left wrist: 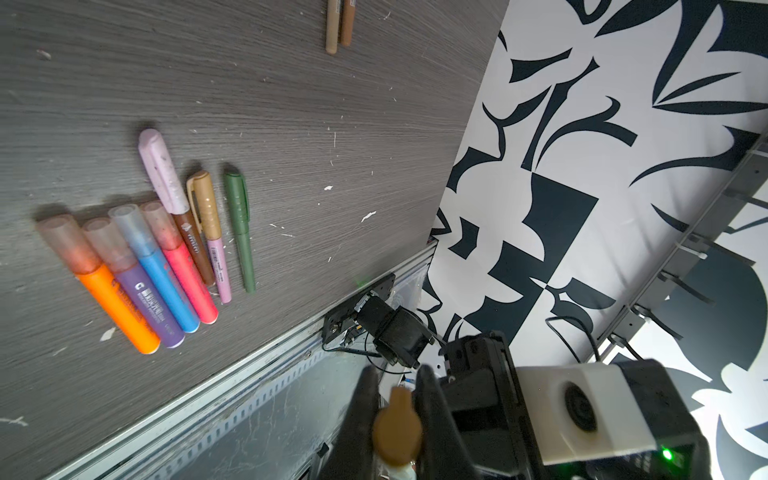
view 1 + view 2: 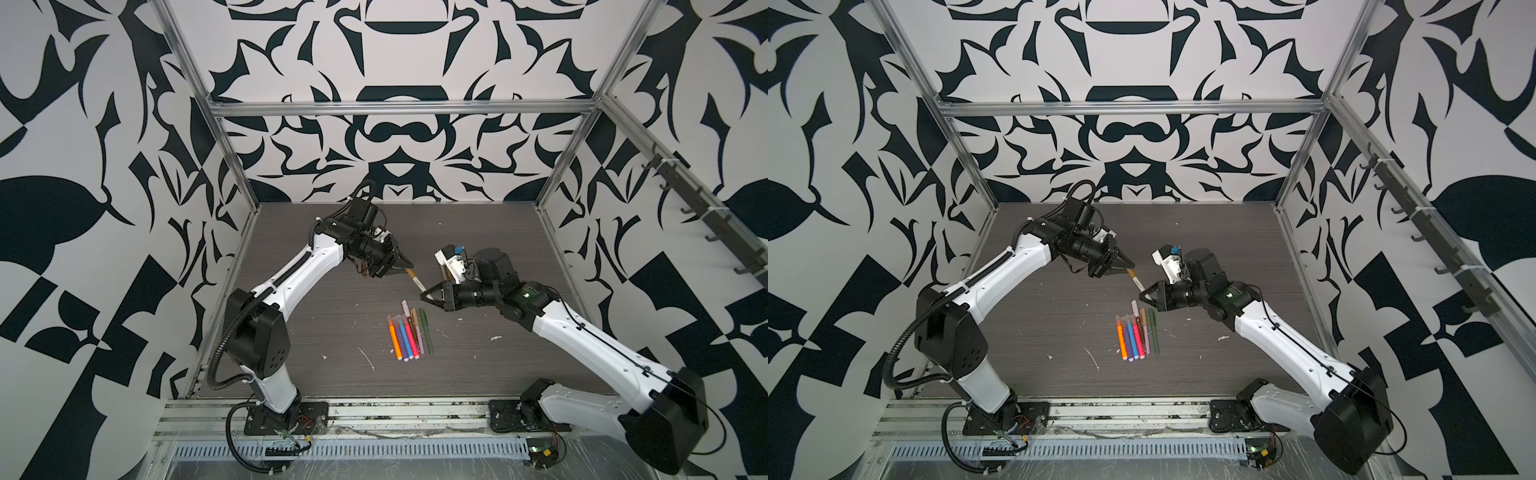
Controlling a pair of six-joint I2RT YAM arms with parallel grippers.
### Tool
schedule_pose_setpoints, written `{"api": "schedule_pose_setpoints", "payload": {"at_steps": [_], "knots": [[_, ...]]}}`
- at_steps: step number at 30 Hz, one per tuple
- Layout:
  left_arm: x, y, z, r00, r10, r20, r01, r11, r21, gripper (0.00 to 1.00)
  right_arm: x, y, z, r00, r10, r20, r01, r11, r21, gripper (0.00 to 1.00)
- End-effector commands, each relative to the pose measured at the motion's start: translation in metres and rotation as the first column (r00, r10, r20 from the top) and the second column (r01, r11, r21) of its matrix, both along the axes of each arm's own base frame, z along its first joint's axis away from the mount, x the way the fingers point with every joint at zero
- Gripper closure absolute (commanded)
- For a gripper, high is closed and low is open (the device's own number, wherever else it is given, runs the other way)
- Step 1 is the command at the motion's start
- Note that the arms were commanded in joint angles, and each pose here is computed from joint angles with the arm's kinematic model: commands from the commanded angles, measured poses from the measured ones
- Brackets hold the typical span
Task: Open the pen caps
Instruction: 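Pull the pen barrel away with the right gripper while the left holds the cap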
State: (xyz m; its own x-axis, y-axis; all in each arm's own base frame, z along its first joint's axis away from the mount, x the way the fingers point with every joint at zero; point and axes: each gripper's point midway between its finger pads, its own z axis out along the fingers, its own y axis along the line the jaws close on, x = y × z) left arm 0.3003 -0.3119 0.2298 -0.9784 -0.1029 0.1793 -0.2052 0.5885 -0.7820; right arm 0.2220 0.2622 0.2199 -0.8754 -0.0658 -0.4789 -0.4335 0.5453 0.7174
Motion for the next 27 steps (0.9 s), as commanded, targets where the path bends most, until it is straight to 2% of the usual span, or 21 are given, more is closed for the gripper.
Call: {"api": "schedule_pose_setpoints", "payload": {"at_steps": [1,4,9,12,15,20,22,27], "knots": [[0.107,0.093,-0.026,0.927,0.266,0.266,-0.330,0.914,0.235,1.00,-0.072,-0.025,-0.041,0.924,0.052,-0.379,-0.097,0.990,-0.100,1.00],[0.121,0.096,-0.030,0.924,0.252,0.287,-0.332,0.903,0.275,1.00,-0.072,-0.015,-0.033,0.923,0.102,-0.370,-0.136,0.988,-0.066,1.00],[0.151,0.113,-0.032,0.903,0.264,0.338,-0.384,0.850,0.361,1.00,-0.071,0.000,-0.025,0.921,0.136,-0.364,-0.165,0.985,-0.050,1.00],[0.172,0.129,-0.026,0.877,0.294,0.380,-0.444,0.799,0.406,1.00,-0.066,0.003,-0.026,0.927,0.086,-0.366,-0.108,0.993,-0.040,1.00],[0.191,0.147,-0.024,0.852,0.327,0.408,-0.503,0.728,0.467,1.00,-0.059,0.000,-0.031,0.929,0.010,-0.371,-0.028,0.999,-0.043,1.00],[0.219,0.170,-0.024,0.817,0.353,0.457,-0.567,0.639,0.520,1.00,-0.059,0.001,-0.037,0.924,-0.012,-0.381,0.007,1.000,-0.013,1.00],[0.227,0.170,-0.028,0.818,0.349,0.457,-0.563,0.649,0.512,1.00,-0.060,0.001,-0.038,0.925,-0.008,-0.381,0.004,1.000,-0.011,1.00],[0.226,0.151,-0.029,0.841,0.305,0.447,-0.503,0.745,0.439,1.00,-0.062,0.006,-0.032,0.936,0.062,-0.348,-0.060,0.998,0.017,1.00]]}}
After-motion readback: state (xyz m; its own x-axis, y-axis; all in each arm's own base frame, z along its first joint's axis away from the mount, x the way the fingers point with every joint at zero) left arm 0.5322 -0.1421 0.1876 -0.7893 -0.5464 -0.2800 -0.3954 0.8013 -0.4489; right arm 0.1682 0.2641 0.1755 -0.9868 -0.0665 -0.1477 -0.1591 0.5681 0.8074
